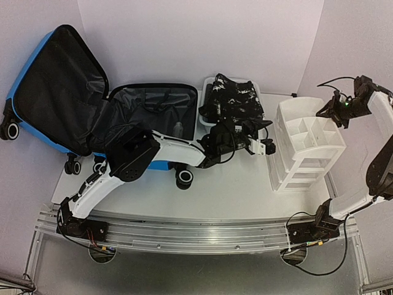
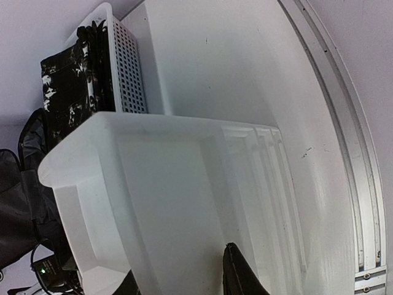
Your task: Open, take out, and arrange the luggage
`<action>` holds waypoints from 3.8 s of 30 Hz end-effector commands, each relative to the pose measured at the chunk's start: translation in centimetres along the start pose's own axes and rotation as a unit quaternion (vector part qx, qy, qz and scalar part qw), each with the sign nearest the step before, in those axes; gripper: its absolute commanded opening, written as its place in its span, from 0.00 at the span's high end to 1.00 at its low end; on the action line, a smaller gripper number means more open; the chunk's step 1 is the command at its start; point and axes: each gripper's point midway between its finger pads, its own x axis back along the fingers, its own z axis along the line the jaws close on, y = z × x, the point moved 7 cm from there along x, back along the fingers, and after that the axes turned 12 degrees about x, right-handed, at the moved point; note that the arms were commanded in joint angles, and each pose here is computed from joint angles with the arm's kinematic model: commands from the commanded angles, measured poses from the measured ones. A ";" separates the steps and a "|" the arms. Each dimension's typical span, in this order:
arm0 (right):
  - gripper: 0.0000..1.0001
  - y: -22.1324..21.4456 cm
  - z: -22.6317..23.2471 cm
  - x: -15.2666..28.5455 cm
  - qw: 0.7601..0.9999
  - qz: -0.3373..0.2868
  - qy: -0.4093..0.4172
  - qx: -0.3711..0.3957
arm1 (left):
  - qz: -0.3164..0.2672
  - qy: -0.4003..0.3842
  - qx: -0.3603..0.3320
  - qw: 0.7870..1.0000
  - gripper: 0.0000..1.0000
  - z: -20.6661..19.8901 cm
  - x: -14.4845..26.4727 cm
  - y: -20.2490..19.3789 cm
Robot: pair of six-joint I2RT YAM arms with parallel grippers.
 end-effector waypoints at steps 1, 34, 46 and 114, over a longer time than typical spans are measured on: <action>0.71 -1.0 -0.2 -0.4 0.999 0.040 -0.010 -0.005 | 0.039 -0.034 0.181 0.982 0.29 5.1 1.0 3.8; 0.71 0.0 -0.9 -1.9 0.998 0.058 0.001 -0.017 | 0.002 -0.147 0.919 0.366 0.23 4.8 -1.0 3.3; 0.72 0.2 -1.0 -2.0 0.998 0.059 -0.003 -0.016 | 0.016 -0.136 0.931 0.338 0.21 3.1 -1.5 3.7; 0.73 0.9 -2.3 -1.9 0.996 0.059 -0.065 -0.019 | 0.043 -0.143 0.936 0.320 0.34 3.5 -1.0 4.6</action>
